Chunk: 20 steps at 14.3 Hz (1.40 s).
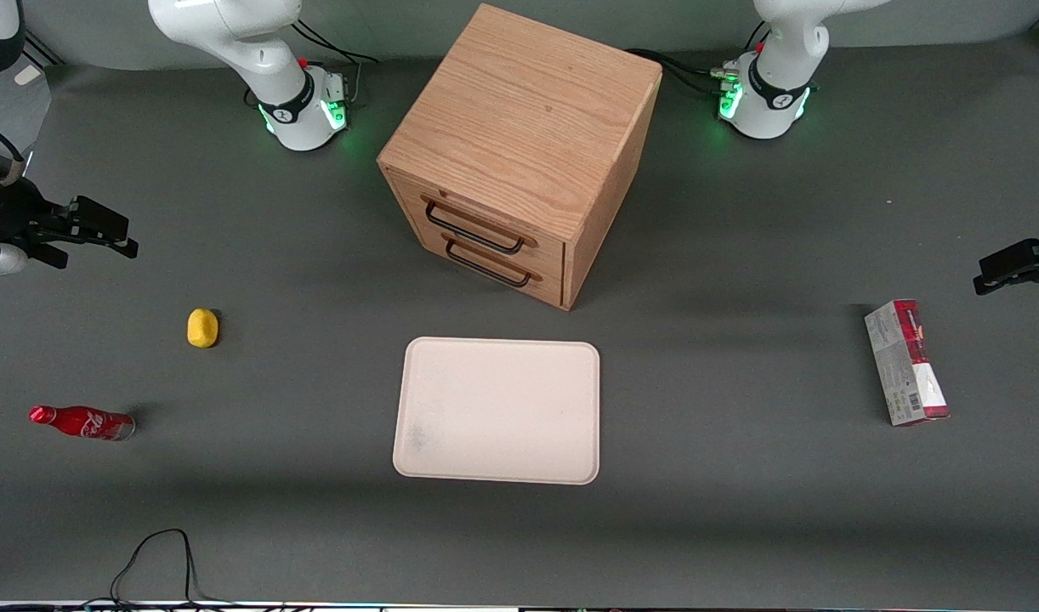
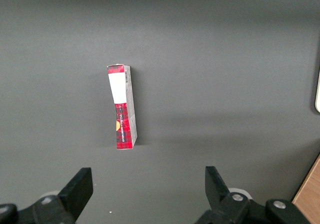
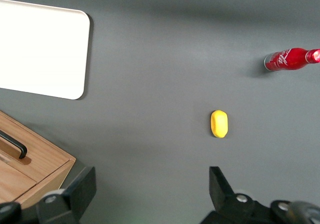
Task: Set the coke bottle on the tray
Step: 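Move the right gripper down over the red Coca-Cola bottle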
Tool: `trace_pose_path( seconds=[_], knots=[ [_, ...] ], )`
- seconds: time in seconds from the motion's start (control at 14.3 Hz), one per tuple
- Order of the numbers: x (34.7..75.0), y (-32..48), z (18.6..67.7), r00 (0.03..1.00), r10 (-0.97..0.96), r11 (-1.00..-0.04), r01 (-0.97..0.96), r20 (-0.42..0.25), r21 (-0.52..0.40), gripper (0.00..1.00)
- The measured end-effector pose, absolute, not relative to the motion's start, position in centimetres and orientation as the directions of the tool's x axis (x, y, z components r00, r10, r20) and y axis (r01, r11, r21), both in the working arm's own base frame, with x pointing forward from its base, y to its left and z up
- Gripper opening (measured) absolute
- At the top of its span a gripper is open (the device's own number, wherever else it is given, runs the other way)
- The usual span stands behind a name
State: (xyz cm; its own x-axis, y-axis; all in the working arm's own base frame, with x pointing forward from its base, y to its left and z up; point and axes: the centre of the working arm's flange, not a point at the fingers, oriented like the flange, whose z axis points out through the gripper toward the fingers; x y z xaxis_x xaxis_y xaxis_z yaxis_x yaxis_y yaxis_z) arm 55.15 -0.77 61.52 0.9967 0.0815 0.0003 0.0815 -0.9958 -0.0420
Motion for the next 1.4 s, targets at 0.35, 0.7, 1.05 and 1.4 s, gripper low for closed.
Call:
trace_pose_path(
  seconds=[0.35, 0.7, 1.05, 1.4],
  knots=[
    [55.1, -1.6, 61.1, 0.998, 0.066, -0.997, 0.066, -0.009, -0.042, 1.00],
    [56.2, -5.7, 58.9, 1.000, -0.004, -1.000, -0.004, -0.018, 0.001, 1.00],
    [61.8, -11.7, 54.8, 1.000, -0.031, -0.996, -0.031, -0.001, 0.078, 0.99],
    [66.1, -19.6, 48.2, 0.998, 0.047, -0.996, 0.050, -0.050, 0.071, 0.99]
  ],
)
